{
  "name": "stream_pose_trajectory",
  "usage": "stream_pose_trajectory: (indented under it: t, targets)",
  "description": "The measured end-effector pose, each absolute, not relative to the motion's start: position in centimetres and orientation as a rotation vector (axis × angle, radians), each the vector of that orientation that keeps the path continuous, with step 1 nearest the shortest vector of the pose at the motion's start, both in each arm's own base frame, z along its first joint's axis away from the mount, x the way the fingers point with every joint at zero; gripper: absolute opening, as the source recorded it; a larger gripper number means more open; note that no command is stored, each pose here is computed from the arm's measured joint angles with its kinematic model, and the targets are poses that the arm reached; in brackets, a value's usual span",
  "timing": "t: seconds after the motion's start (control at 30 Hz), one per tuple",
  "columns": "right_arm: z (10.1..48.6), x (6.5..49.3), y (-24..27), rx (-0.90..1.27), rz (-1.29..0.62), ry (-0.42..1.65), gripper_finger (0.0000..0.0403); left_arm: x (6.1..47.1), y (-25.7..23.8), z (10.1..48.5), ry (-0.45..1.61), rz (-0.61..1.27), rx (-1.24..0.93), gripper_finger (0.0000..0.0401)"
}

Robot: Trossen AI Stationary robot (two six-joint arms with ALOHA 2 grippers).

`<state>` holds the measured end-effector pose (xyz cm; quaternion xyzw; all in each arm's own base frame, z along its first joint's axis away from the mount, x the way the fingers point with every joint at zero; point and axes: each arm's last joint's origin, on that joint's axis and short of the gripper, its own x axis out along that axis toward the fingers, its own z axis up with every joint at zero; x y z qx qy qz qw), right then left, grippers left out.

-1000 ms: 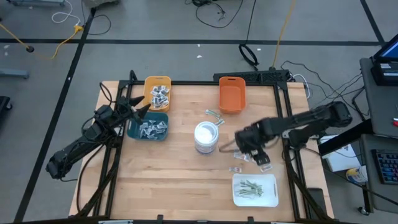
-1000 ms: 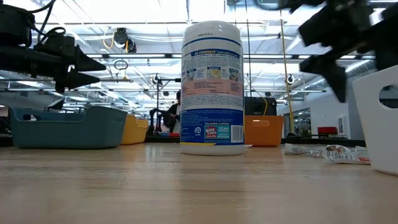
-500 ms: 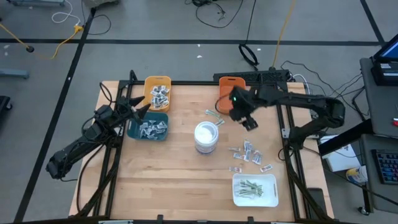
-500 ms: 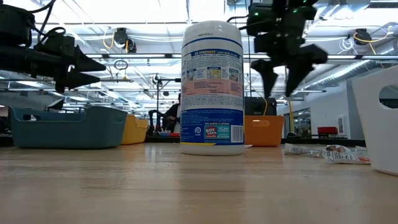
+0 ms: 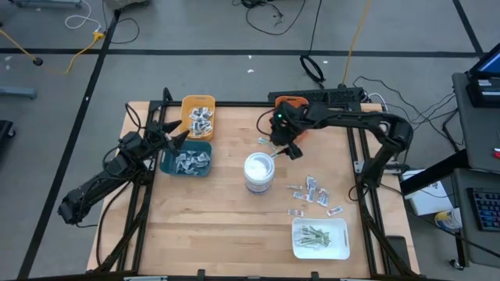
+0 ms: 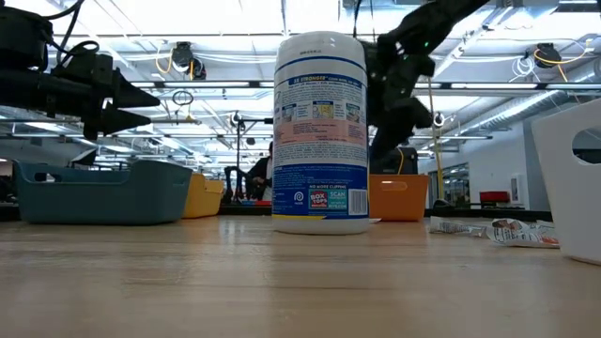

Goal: Pick & Place First Aid Supplies
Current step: Put the green bandage into the white bin

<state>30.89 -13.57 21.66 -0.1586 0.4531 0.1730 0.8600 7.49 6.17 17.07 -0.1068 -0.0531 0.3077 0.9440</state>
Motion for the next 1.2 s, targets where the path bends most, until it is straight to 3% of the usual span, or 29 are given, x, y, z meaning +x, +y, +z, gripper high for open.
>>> stream_pose_trajectory:
  t: [0.37, 0.9, 1.03, 1.2]
  targets:
    - [17.7, 33.0, -13.2, -0.224, 0.413, 0.998, 0.0293, 7.5, 6.2, 17.1, -0.108, 0.627, -0.218, 0.0308]
    - [14.7, 34.1, -12.5, -0.362, 0.399, 1.151, 0.0292, 7.5, 6.2, 17.1, -0.108, 0.627, -0.218, 0.0305]
    - [14.7, 34.3, -12.5, -0.430, 0.405, 1.147, 0.0275, 7.5, 6.2, 17.1, -0.109, 0.627, -0.218, 0.0305]
    - [14.7, 34.4, -12.2, -0.442, 0.408, 1.149, 0.0222, 7.5, 6.2, 17.1, -0.108, 0.627, -0.218, 0.0306]
